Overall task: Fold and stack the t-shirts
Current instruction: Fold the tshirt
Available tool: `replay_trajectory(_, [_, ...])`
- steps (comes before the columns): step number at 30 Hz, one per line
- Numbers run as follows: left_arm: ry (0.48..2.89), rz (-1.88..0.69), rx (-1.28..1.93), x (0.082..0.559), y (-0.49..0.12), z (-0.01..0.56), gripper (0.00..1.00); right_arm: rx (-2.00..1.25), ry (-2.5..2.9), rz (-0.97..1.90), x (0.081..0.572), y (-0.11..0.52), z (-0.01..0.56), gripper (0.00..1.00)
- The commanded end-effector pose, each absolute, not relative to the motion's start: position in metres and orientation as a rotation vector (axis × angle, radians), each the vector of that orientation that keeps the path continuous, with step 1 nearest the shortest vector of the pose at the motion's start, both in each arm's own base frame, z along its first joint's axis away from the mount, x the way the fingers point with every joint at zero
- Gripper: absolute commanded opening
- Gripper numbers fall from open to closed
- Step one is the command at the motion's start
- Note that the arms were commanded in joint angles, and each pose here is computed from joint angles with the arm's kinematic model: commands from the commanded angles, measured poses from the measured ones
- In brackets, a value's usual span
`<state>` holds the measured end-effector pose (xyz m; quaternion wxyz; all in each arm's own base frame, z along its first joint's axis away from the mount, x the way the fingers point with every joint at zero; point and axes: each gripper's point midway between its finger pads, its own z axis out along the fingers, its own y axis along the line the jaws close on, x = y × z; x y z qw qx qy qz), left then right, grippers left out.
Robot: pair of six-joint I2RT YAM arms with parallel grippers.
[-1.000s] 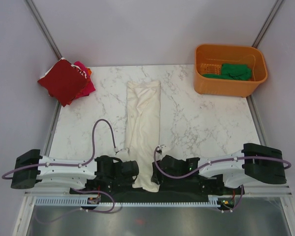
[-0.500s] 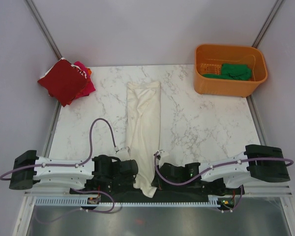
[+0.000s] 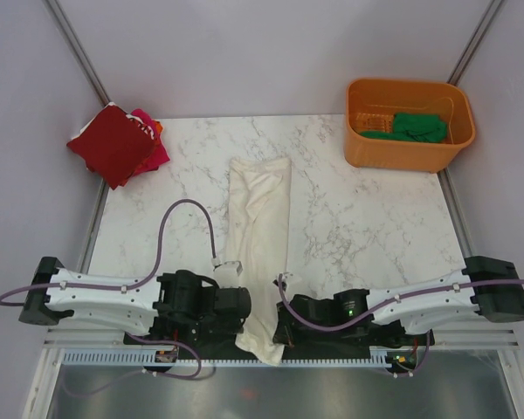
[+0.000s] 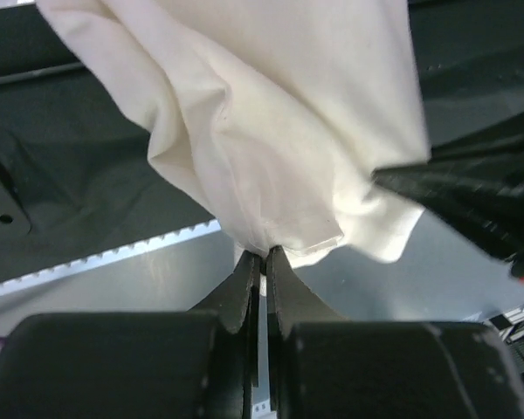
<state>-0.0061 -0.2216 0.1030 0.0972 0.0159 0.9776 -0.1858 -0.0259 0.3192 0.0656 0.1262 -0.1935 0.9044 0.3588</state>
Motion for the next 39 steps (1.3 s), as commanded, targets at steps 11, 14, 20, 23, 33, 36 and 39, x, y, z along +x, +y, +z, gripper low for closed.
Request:
replay_trajectory(11, [2.715, -0.409, -0.019, 0.026, -0.178, 0.160, 0.02, -0.338, 2.513, 0.823, 0.051, 0.287, 0.110, 0.11])
replay_trajectory(14, [2.646, -0.434, -0.003, 0.041, -0.180, 0.184, 0.02, -0.311, 2.483, 0.758, 0.082, 0.280, 0.127, 0.08])
replay_trajectory(20, [2.570, -0.399, 0.063, 0.083, -0.193, 0.207, 0.02, -0.346, 2.450, 0.733, 0.119, 0.282, 0.151, 0.06])
replay_trajectory(23, [2.533, -0.394, 0.072, 0.109, -0.197, 0.213, 0.02, -0.367, 2.456, 0.692, 0.135, 0.286, 0.154, 0.06])
replay_trajectory(33, [2.477, -0.364, 0.049, 0.207, -0.198, 0.226, 0.02, -0.322, 2.496, 0.598, 0.202, 0.275, 0.150, 0.07])
replay_trajectory(36, [2.525, -0.284, -0.019, 0.225, -0.191, 0.210, 0.02, -0.321, 2.524, 0.595, 0.217, 0.275, 0.140, 0.21])
replay_trajectory(39, [2.595, -0.175, -0.108, 0.246, -0.177, 0.183, 0.02, -0.318, 2.582, 0.588, 0.236, 0.274, 0.122, 0.52])
